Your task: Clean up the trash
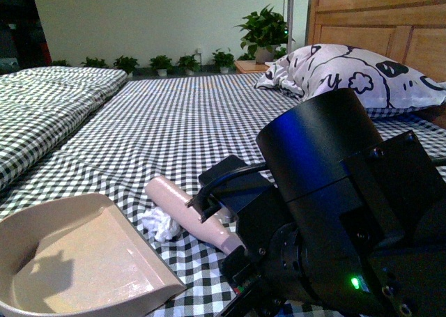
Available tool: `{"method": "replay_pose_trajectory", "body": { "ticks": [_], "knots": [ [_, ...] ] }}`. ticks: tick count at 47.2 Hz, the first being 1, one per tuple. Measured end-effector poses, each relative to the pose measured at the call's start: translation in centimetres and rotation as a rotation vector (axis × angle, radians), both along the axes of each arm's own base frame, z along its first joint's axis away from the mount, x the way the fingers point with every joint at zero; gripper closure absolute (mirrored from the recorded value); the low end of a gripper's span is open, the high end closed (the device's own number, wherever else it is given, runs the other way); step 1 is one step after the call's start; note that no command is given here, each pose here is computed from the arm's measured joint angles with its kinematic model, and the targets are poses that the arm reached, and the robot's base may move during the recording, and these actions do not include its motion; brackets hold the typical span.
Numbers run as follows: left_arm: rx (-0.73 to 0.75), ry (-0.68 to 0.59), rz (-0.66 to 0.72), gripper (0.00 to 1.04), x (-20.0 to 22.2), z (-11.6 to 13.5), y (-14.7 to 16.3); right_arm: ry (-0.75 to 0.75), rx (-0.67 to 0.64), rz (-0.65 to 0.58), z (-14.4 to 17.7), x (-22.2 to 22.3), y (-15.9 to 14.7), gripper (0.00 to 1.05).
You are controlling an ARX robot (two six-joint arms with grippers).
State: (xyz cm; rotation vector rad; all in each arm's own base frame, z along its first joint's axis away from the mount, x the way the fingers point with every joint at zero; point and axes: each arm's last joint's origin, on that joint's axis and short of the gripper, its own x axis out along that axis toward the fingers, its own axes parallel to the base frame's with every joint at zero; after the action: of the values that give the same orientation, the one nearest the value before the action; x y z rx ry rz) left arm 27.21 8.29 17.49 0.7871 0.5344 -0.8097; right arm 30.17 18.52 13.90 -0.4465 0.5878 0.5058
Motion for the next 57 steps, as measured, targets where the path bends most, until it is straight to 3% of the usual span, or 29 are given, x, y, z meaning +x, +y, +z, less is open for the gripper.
{"method": "replay_pose_trajectory", "body": {
  "ticks": [20, 27, 42, 57],
  "knots": [
    [0.0, 0.0, -0.001, 0.76, 0.0, 0.0, 0.0, 0.191, 0.155, 0.211, 3.4, -4.7, 0.6, 0.84],
    [0.001, 0.0, -0.001, 0.76, 0.0, 0.0, 0.0, 0.201, 0.194, 0.202, 4.4, -4.9, -0.4, 0.84],
    [0.003, -0.001, -0.003, 0.76, 0.0, 0.0, 0.0, -0.02, 0.264, -0.093, 6.5, 0.1, -4.7, 0.84],
    [0.004, -0.002, -0.005, 0.76, 0.0, 0.0, 0.0, -0.186, 0.11, -0.462, 3.7, 4.5, -11.3, 0.84]
  ]
}}
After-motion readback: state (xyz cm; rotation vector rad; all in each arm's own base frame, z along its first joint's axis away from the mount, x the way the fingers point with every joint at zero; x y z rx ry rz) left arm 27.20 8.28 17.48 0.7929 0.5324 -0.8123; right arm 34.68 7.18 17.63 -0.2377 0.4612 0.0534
